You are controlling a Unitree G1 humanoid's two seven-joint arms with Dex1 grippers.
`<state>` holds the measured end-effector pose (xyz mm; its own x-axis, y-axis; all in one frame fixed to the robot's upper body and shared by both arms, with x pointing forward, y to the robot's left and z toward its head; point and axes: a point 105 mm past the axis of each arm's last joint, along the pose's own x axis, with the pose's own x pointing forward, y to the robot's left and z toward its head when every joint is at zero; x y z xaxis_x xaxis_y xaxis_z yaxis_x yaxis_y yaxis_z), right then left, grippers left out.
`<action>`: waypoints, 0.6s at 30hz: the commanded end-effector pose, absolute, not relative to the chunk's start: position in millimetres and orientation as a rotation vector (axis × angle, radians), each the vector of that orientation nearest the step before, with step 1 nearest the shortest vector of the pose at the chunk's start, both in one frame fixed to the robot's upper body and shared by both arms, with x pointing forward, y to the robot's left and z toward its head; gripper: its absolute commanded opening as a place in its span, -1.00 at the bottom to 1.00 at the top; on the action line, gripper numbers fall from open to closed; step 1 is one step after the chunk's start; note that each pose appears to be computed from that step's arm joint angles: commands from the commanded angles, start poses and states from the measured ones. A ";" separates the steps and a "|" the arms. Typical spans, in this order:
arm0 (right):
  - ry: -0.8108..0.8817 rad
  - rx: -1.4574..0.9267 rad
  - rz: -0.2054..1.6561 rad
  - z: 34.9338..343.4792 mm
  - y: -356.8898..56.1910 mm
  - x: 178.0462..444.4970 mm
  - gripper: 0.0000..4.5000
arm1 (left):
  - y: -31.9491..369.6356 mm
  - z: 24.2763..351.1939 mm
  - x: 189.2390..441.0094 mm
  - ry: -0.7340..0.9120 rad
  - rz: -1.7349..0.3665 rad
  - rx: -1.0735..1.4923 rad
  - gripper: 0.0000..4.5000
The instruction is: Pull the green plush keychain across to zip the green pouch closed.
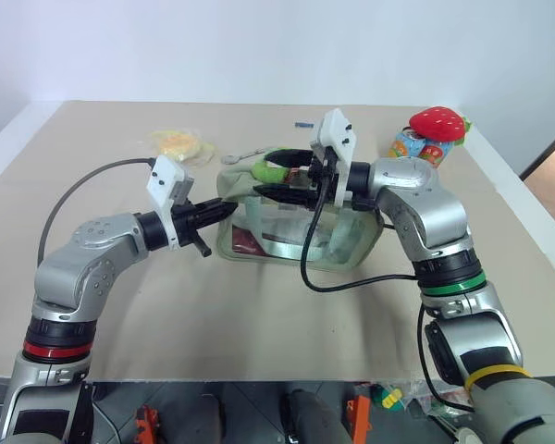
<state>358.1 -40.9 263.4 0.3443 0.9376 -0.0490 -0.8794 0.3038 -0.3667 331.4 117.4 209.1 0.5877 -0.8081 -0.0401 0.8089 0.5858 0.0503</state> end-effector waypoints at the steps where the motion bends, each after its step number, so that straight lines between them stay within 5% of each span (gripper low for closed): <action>1: -0.223 -0.302 1.190 286.0 -44.2 358.7 0.37 | 105.2 216.7 322.4 -0.025 -1.000 0.095 -1.00; 9: -0.131 -0.324 1.201 274.3 -43.1 359.5 0.37 | 104.9 213.1 320.9 -0.023 -0.997 0.105 -1.00; 18: -0.094 -0.381 1.195 262.5 -42.0 363.0 -0.89 | 105.6 213.7 320.6 -0.028 -0.989 0.095 -1.00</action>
